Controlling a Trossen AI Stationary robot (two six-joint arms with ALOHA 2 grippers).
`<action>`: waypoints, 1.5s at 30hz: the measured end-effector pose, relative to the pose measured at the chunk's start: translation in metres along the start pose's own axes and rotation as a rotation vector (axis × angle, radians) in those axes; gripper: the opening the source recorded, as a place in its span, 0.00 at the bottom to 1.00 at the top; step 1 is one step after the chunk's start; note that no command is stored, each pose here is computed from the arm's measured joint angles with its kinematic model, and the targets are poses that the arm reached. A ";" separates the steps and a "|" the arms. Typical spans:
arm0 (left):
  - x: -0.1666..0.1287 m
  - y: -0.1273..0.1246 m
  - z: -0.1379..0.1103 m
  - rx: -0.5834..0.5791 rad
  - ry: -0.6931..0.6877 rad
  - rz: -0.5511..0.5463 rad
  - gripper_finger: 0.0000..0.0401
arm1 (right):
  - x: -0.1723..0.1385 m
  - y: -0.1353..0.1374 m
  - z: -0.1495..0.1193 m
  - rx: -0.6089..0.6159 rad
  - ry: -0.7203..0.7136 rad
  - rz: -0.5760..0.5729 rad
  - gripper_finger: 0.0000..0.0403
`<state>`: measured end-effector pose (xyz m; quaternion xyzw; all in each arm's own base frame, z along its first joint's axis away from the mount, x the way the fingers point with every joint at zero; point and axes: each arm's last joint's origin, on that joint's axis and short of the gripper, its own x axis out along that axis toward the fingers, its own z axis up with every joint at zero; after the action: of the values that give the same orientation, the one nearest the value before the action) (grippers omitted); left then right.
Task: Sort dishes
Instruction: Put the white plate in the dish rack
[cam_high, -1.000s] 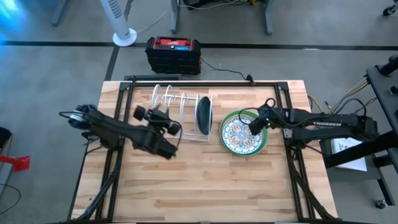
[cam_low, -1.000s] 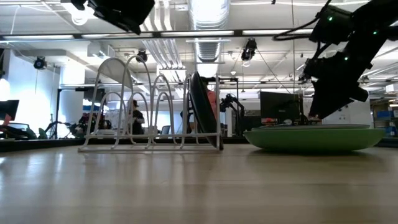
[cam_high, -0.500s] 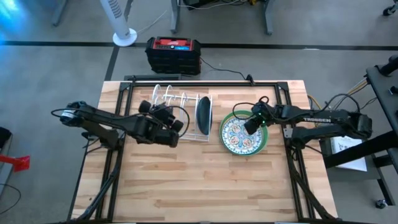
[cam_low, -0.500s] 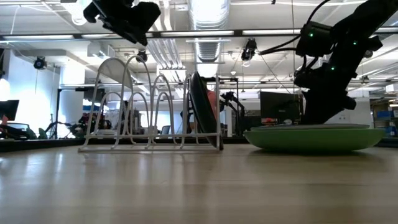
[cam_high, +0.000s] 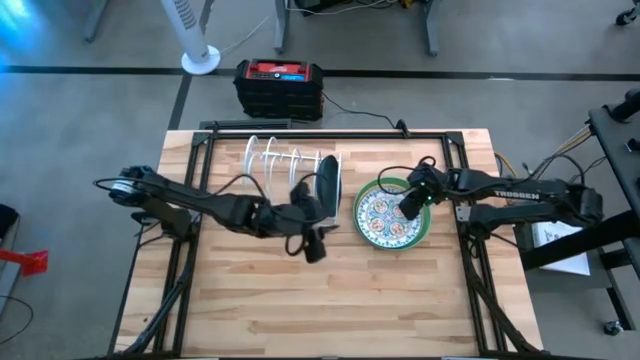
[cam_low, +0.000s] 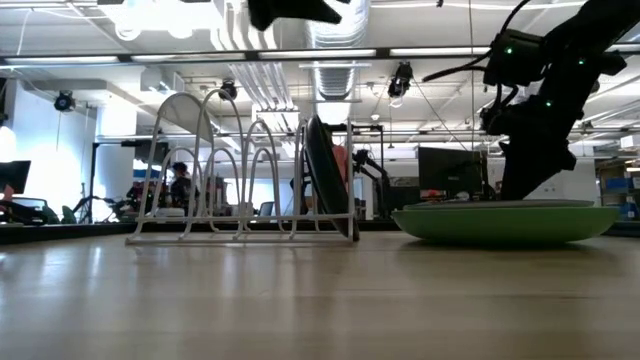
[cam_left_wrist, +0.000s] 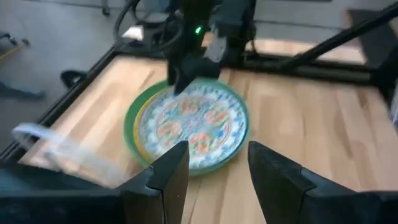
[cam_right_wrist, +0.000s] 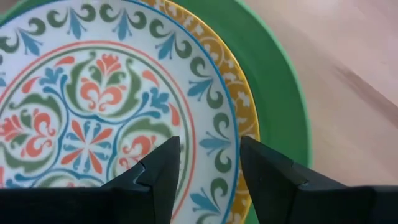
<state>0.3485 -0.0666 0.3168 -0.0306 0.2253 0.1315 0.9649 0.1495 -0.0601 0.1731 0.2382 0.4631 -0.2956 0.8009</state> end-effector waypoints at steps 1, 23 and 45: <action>0.007 -0.001 0.000 -0.007 0.008 0.010 0.38 | -0.001 0.000 -0.001 -0.004 0.003 -0.001 0.39; 0.176 -0.033 -0.043 0.222 0.498 0.190 0.38 | -0.001 -0.001 -0.002 -0.024 0.013 -0.006 0.38; 0.209 -0.036 -0.058 0.227 0.564 0.219 0.38 | 0.000 -0.002 -0.002 -0.018 0.009 -0.019 0.37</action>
<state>0.5139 -0.0580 0.1717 0.0663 0.4991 0.1952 0.8417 0.1469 -0.0595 0.1719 0.2278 0.4715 -0.2977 0.7982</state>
